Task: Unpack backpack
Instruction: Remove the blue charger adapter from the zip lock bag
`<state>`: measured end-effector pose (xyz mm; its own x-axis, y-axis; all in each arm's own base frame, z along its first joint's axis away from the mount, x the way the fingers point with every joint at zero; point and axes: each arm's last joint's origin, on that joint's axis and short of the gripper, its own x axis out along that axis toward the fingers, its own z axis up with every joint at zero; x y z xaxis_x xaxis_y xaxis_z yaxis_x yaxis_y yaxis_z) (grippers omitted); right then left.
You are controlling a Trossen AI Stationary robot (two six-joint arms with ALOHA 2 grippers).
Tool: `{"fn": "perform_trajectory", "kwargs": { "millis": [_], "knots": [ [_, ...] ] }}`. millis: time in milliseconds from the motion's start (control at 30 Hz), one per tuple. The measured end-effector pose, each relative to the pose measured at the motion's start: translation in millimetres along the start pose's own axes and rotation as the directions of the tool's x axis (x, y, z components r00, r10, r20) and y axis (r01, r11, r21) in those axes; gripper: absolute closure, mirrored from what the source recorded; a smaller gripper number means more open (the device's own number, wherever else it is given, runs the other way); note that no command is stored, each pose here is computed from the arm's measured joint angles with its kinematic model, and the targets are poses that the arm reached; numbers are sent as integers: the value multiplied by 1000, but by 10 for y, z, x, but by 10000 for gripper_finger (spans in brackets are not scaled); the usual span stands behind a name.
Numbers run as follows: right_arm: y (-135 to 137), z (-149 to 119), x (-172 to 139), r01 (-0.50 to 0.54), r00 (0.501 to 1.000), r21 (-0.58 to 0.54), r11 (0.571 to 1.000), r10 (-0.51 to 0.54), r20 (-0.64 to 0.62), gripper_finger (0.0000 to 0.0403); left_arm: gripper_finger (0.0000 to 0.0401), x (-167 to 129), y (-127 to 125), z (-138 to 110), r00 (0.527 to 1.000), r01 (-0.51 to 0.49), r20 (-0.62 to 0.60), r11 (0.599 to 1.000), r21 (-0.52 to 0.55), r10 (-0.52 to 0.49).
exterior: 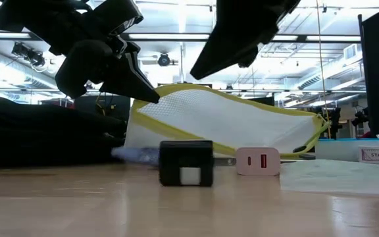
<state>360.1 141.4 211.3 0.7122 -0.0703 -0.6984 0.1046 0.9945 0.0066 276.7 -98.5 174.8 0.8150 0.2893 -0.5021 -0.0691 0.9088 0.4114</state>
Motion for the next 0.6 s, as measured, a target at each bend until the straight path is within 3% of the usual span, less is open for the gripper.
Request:
{"fn": "perform_trajectory", "kwargs": {
  "millis": [167, 600],
  "knots": [
    [-197, 61, 80, 133, 991, 29, 991, -133, 31, 385, 401, -2, 6, 34, 999, -18, 30, 1000, -7, 18],
    [-801, -95, 755, 256, 963, 96, 962, -245, -108, 307, 401, -5, 20, 66, 996, -66, 54, 998, -13, 67]
  ]
}}
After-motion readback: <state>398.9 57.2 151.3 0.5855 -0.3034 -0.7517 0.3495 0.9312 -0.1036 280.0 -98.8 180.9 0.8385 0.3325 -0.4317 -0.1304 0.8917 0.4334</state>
